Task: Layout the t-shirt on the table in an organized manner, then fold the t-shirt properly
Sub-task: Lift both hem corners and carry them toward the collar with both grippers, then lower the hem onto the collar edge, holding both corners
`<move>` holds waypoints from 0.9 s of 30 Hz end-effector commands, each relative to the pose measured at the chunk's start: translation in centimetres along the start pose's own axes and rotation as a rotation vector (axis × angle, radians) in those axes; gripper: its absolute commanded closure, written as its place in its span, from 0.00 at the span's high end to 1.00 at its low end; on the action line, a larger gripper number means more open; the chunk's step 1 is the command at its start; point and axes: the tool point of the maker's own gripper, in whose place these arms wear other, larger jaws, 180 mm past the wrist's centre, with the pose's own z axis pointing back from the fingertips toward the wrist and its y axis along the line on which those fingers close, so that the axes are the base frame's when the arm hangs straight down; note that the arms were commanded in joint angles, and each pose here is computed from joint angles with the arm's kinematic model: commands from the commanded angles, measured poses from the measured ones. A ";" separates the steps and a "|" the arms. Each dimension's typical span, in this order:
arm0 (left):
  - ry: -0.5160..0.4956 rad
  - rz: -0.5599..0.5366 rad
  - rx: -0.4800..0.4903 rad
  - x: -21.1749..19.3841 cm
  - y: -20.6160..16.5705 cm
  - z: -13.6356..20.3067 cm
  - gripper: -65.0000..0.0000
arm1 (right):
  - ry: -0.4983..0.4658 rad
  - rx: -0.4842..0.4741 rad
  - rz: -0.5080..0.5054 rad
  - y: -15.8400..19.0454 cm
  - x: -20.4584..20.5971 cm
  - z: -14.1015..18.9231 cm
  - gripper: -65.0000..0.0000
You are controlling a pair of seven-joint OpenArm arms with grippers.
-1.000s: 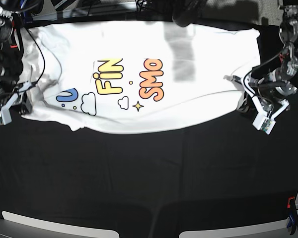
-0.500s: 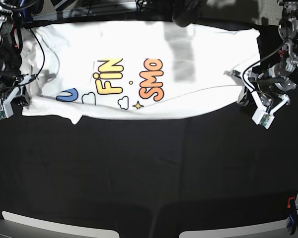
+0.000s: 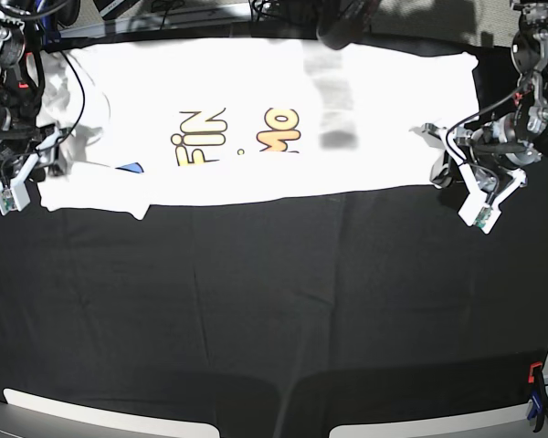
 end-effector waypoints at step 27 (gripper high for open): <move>-0.045 -0.025 0.004 1.4 0.2 0.5 0.00 | -0.195 -0.226 -0.388 -7.1 2.3 -1.9 0.51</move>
